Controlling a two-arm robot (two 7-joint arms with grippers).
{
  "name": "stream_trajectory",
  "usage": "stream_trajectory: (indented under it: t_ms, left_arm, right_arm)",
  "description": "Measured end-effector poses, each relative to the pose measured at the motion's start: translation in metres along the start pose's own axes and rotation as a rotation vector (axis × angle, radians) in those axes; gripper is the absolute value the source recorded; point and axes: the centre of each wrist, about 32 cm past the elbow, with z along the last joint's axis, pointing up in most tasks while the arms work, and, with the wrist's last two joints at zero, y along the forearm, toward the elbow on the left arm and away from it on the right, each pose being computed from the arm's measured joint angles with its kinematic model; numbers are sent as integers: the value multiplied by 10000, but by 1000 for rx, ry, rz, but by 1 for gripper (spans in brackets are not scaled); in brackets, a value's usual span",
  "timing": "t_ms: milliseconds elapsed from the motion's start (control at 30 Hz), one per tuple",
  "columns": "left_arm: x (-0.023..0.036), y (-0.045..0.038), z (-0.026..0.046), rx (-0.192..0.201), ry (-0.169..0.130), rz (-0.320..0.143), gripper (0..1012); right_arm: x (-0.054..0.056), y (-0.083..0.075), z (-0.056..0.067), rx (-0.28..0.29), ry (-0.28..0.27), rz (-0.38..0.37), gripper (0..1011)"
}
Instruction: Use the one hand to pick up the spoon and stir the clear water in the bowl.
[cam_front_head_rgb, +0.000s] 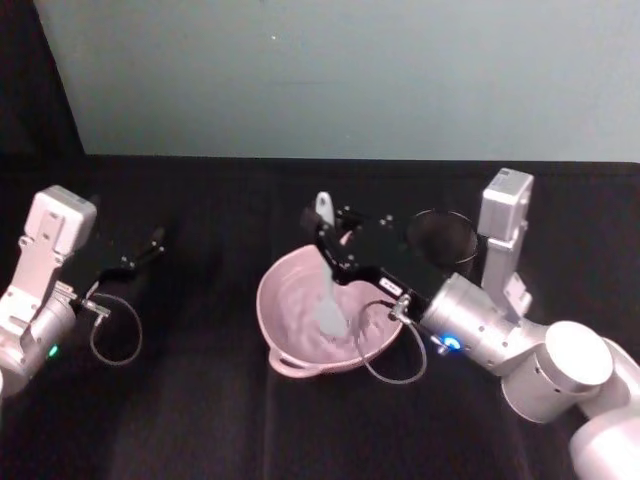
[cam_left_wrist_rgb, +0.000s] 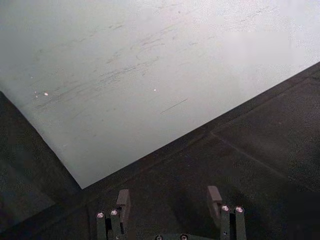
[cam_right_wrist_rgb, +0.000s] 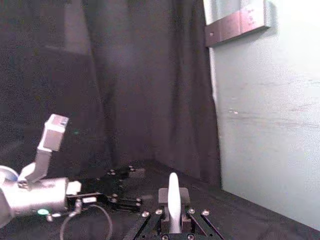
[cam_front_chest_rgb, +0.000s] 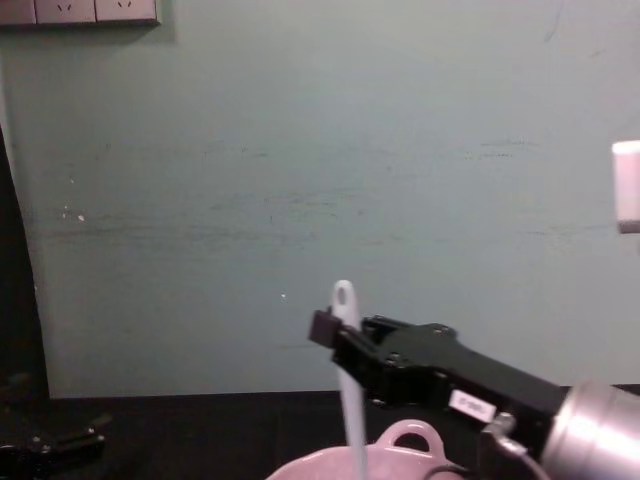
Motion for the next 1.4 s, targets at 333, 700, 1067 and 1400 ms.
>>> stream_trajectory:
  t_ms: [333,700,1067,1400]
  left_arm:
    - [0,0,0,0,0,0,1011]
    - [0,0,0,0,0,0,1011]
    - [0,0,0,0,0,0,1011]
    - [0,0,0,0,0,0,1011]
  right_arm:
    - [5,358,-133,31,-9,40,119]
    - [236,460,-214,72,-99,-74,119]
    - [304,90,-46,48,-119,-107,119]
    - [126,-84,90,19,-52,-46,119]
